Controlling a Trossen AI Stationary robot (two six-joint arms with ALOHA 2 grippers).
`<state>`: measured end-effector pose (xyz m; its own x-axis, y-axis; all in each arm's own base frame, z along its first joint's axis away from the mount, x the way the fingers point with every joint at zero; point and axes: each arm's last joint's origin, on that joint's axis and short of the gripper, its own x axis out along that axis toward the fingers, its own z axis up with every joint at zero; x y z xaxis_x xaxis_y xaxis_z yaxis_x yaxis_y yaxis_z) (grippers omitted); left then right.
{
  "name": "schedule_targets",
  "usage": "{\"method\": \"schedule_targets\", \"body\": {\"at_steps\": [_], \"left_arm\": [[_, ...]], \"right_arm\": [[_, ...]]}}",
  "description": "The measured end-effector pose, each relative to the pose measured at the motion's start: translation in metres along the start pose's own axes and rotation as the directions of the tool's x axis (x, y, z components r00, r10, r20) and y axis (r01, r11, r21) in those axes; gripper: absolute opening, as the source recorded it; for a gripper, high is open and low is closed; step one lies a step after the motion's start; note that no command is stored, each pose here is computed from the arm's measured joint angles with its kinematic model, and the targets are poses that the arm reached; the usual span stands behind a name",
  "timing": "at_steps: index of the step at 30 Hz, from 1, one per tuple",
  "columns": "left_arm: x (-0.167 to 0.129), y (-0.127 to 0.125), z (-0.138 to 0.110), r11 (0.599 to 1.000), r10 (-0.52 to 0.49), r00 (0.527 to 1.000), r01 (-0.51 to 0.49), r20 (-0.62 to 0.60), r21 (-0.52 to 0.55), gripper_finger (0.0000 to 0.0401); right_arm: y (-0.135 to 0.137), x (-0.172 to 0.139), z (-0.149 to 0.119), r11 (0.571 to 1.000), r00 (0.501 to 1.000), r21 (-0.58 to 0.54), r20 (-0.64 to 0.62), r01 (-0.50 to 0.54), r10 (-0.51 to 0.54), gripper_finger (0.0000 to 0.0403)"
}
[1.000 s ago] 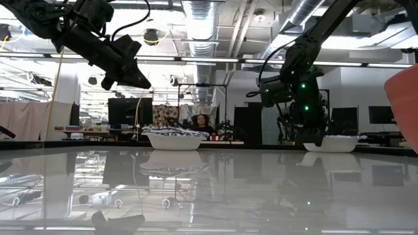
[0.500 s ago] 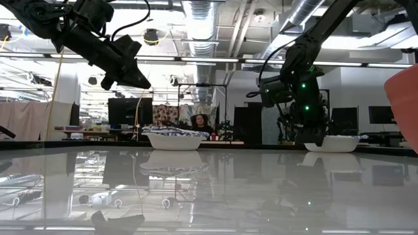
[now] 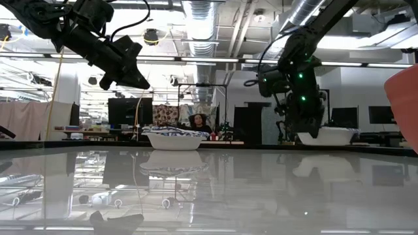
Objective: Nest bowls inside each other
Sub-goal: Stack the blue patterned bowl on top of the blue patterned bowl
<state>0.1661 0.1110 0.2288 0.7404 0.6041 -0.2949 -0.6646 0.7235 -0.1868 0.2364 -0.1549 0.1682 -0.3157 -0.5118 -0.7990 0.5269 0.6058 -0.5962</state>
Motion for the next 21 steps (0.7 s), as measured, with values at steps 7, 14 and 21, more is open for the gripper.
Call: {"method": "schedule_targets", "body": {"at_steps": [7,14,21], "left_arm": [[0.0,0.0,0.0,1.0,0.0,1.0,0.0,0.0,0.0,0.0022],[0.0,0.0,0.0,1.0,0.0,1.0,0.0,0.0,0.0,0.0022],[0.0,0.0,0.0,1.0,0.012,1.0,-0.012,0.003,0.006,0.0022]], "right_arm": [[-0.01,-0.015,0.015,1.0,0.998,-0.005,0.056,0.024,-0.024,0.0011],[-0.02,-0.03,0.024,1.0,0.997,0.001,0.071,0.026,-0.026,0.0011],[-0.028,-0.043,0.032,0.999,0.995,-0.004,0.096,0.032,-0.031,0.0011]]}}
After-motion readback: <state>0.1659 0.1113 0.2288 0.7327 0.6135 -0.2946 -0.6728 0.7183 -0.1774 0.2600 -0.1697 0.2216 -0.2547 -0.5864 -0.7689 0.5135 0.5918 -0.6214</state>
